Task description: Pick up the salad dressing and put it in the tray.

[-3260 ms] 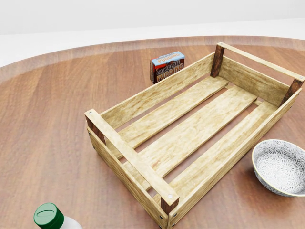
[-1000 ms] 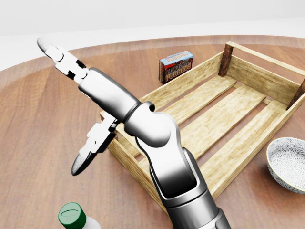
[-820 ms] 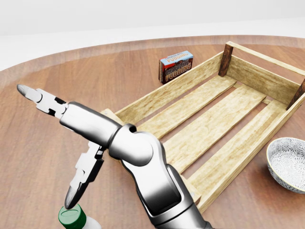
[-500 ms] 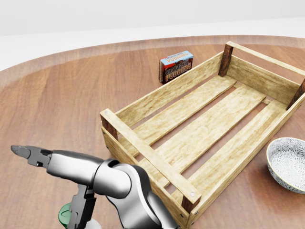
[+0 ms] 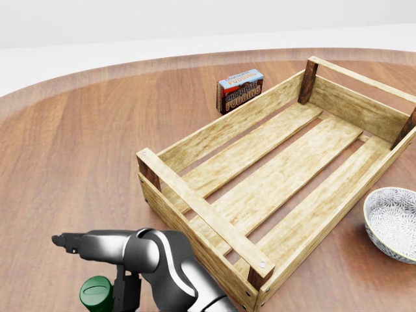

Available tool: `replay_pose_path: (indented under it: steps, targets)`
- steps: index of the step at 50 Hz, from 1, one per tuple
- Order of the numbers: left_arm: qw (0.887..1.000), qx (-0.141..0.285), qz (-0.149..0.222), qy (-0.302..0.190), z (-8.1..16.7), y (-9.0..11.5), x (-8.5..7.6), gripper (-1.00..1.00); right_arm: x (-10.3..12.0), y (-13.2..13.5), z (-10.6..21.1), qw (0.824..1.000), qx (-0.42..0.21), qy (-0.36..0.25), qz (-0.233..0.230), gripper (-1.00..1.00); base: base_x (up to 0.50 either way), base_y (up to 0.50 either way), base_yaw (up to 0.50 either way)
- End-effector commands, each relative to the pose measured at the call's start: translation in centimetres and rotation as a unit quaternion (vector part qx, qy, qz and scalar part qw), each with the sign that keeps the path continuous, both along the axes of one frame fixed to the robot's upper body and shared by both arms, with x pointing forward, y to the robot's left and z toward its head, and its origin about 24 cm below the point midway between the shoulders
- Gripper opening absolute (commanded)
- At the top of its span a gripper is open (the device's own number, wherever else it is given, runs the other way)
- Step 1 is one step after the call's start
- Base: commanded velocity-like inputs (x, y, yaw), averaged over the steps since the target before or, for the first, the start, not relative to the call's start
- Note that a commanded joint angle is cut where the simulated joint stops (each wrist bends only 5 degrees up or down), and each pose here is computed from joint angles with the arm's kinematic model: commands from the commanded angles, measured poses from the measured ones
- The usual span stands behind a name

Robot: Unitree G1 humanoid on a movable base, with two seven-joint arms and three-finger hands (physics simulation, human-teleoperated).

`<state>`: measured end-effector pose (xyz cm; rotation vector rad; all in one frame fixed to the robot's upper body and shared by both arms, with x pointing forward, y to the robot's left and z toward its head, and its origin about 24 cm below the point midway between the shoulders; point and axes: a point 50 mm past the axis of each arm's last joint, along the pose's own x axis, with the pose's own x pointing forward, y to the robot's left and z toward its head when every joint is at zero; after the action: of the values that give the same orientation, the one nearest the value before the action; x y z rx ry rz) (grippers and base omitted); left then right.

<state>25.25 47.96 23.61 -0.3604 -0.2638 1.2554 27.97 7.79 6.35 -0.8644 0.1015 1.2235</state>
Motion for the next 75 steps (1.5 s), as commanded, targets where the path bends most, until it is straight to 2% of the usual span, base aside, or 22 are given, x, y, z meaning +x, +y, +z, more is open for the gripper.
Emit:
replay_pose_path:
  steps: [1, 11, 19, 20, 32, 39, 42, 43, 46, 51, 54, 60, 66, 70, 75]
  targets:
    - [1.000, -0.006, -0.002, 0.001, -0.3, 0.0, 0.0, 1.00, 0.7, -0.5, -1.6, 0.998, -0.069, 0.009, -0.002, 1.00, 0.00, 0.00, 0.00]
    - [1.000, -0.010, -0.005, 0.004, -0.6, -0.1, 0.1, 1.00, 0.5, -0.8, -2.8, 0.995, -0.097, 0.023, 0.001, 1.00, 0.00, 0.00, 0.00]
    - [1.000, -0.013, -0.006, 0.005, -0.7, -0.1, 0.2, 1.00, 0.3, -1.0, -3.2, 0.996, -0.063, 0.057, -0.012, 1.00, 0.00, 0.00, 0.00]
    - [1.000, -0.014, -0.007, 0.005, -0.8, -0.1, 0.2, 1.00, 0.2, -1.1, -3.0, 0.997, -0.040, 0.062, -0.019, -1.00, 0.00, 0.00, 0.00]
    - [1.000, -0.013, -0.012, 0.006, -0.9, -0.3, 0.5, 1.00, 0.3, -0.7, -2.6, 0.997, -0.015, 0.080, -0.016, -1.00, 0.00, 0.00, 0.00]
    - [1.000, -0.012, -0.009, 0.006, -0.8, -0.3, 0.4, 1.00, 1.1, -0.3, -1.0, 0.999, -0.018, 0.049, -0.009, -0.99, 0.00, 0.00, 0.00]
    - [1.000, -0.013, -0.012, 0.006, -0.9, -0.3, 0.4, 1.00, 2.6, 0.2, 2.4, 1.000, -0.004, -0.008, -0.008, -1.00, 0.00, 0.00, 0.00]
    - [1.000, -0.013, -0.012, 0.006, -0.9, -0.3, 0.4, 1.00, 2.6, 0.1, 2.4, 1.000, -0.004, -0.010, -0.009, -1.00, 0.00, 0.00, 0.00]
    - [1.000, -0.011, -0.012, 0.008, -0.9, -0.4, 0.5, 1.00, 4.6, -1.4, 5.9, 0.995, -0.016, -0.098, -0.025, -1.00, 0.00, 0.00, 0.00]
    - [1.000, -0.010, -0.019, 0.010, -1.0, -0.6, 0.8, 1.00, 5.1, -2.6, 9.5, 0.979, -0.017, -0.198, -0.041, -0.99, 0.00, 0.00, 0.00]
    - [1.000, -0.009, -0.020, 0.011, -1.0, -0.6, 0.9, 1.00, 5.3, -2.9, 11.6, 0.971, -0.012, -0.239, -0.031, -0.99, 0.00, 0.00, 0.00]
    - [1.000, -0.010, -0.020, 0.012, -1.1, -0.6, 0.9, 1.00, 5.6, -3.5, 14.8, 0.958, -0.002, -0.287, -0.025, -0.99, 0.00, 0.00, 0.00]
    - [1.000, -0.009, -0.023, 0.013, -1.1, -0.7, 1.0, 1.00, 6.5, -4.2, 19.6, 0.942, 0.018, -0.333, -0.038, -1.00, 0.00, 0.00, 0.00]
    - [1.000, -0.009, -0.024, 0.014, -1.2, -0.8, 1.1, 1.00, 6.9, -4.5, 22.2, 0.935, 0.032, -0.350, -0.053, -1.00, 0.00, 0.00, 0.00]
    - [1.000, -0.009, -0.025, 0.015, -1.2, -0.8, 1.1, 1.00, 7.0, -4.5, 24.4, 0.934, 0.069, -0.346, -0.061, -1.00, 0.00, 0.00, 0.00]
